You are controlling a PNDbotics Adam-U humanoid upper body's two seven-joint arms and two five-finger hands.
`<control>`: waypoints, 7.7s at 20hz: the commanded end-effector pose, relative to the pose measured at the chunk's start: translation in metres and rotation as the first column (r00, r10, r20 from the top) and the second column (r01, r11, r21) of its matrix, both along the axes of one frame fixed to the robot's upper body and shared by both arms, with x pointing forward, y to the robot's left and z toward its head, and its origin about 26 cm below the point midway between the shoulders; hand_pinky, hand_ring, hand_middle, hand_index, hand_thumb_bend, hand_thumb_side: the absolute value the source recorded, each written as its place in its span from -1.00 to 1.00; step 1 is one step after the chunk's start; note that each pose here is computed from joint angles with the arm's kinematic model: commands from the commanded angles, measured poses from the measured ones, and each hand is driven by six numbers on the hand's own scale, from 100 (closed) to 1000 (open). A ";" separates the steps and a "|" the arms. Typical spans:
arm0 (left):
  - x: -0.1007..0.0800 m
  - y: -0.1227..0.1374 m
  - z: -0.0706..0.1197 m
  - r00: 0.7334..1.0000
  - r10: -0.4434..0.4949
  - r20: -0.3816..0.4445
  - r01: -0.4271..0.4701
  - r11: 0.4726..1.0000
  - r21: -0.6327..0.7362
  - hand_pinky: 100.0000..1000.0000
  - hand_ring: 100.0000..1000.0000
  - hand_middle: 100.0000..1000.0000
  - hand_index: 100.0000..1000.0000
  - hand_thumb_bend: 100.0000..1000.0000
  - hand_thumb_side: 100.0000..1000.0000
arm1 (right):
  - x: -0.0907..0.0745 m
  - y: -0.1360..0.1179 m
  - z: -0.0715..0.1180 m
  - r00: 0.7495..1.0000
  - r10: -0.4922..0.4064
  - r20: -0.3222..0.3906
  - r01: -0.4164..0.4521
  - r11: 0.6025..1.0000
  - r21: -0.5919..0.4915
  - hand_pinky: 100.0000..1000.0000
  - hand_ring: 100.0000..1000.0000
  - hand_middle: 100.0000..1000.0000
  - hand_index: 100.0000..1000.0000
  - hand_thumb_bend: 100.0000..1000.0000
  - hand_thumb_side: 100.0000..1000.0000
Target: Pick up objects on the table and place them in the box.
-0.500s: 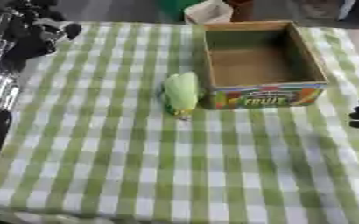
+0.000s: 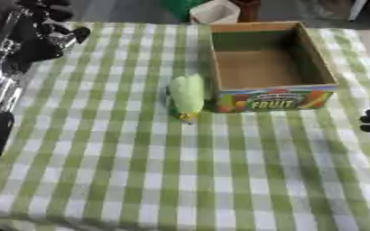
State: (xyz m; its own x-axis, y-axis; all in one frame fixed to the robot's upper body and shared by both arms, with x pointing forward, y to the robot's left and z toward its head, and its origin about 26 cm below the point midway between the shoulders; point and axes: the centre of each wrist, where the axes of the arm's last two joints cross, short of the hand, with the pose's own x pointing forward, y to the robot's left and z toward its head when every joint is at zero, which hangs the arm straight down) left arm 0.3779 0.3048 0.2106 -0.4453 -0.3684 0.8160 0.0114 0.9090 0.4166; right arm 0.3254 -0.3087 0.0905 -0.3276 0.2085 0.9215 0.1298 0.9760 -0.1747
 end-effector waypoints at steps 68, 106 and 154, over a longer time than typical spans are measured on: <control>0.082 -0.138 -0.039 0.976 -0.174 -0.130 0.212 0.629 0.748 -0.16 -0.22 -0.33 -0.11 -0.09 -1.00 | 0.004 0.007 0.008 0.999 0.045 0.019 -0.045 0.999 0.000 0.15 0.16 0.02 0.25 -1.00 0.10; 0.086 -0.207 0.030 0.919 -0.229 0.321 -0.106 0.643 0.759 -0.16 -0.28 -0.40 -0.20 0.12 -1.00 | 0.014 0.030 0.019 0.987 0.156 0.034 -0.156 0.988 -0.013 0.15 0.16 0.02 0.25 -1.00 0.11; -0.019 -0.016 0.004 0.992 0.053 0.114 -0.044 0.996 -0.080 -0.03 0.24 0.17 0.27 -0.08 -0.86 | 0.004 0.011 0.002 0.998 0.059 0.007 -0.059 0.998 0.009 0.15 0.16 0.02 0.25 -1.00 0.13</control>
State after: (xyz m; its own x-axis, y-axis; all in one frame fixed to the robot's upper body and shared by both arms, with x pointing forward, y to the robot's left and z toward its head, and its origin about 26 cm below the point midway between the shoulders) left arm 0.3637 0.2824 0.1997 -0.4923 -0.3274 0.8065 -0.0501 0.9357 0.3493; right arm 0.3288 -0.2926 0.0843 -0.3243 0.1643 0.9316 0.0581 0.9864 -0.1537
